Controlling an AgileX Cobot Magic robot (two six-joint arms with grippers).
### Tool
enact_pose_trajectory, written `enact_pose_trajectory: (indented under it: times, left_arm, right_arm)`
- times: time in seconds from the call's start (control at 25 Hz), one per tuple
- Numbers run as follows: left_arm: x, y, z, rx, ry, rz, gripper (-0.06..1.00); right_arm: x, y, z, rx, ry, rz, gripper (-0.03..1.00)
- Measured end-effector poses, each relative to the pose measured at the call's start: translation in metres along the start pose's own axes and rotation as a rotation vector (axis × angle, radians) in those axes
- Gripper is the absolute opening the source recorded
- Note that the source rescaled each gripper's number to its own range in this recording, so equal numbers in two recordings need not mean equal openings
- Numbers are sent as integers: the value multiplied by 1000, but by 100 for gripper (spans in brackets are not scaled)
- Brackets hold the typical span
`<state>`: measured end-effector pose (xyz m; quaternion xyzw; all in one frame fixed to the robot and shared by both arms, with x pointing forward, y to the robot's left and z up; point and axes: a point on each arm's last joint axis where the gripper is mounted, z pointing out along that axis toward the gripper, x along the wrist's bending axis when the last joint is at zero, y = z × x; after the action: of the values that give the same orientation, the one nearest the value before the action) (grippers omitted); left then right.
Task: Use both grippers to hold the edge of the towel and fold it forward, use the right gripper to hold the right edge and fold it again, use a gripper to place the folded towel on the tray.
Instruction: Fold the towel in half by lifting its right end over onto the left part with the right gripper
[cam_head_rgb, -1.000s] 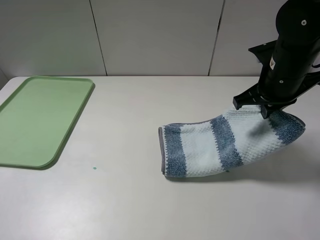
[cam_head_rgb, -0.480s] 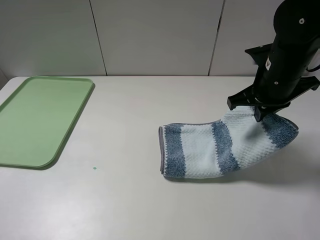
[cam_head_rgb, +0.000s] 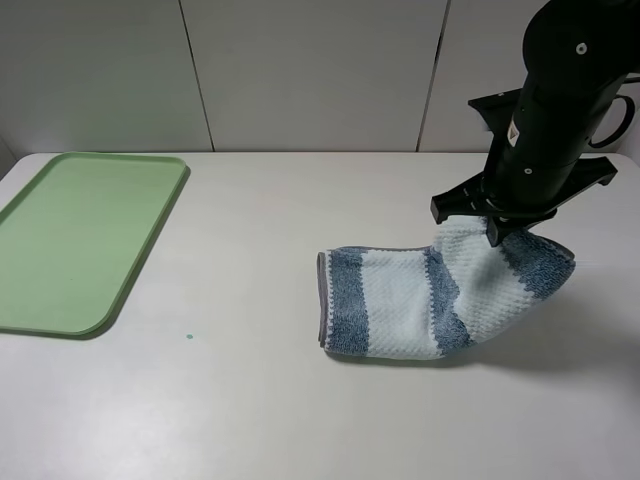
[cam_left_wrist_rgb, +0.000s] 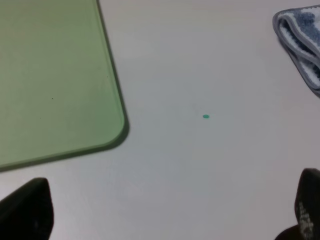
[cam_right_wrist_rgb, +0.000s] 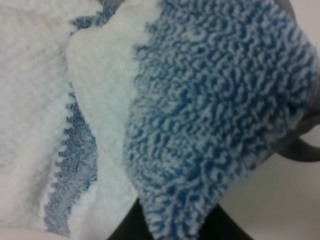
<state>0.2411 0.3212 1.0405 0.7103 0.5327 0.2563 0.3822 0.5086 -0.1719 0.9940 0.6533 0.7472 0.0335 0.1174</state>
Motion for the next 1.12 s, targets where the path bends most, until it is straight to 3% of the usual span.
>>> enact_pose_trajectory:
  times: [1.12]
  left_arm:
    - [0, 0, 0, 0, 0, 0, 96]
  right_arm:
    - [16, -3, -1, 0, 68, 114, 3]
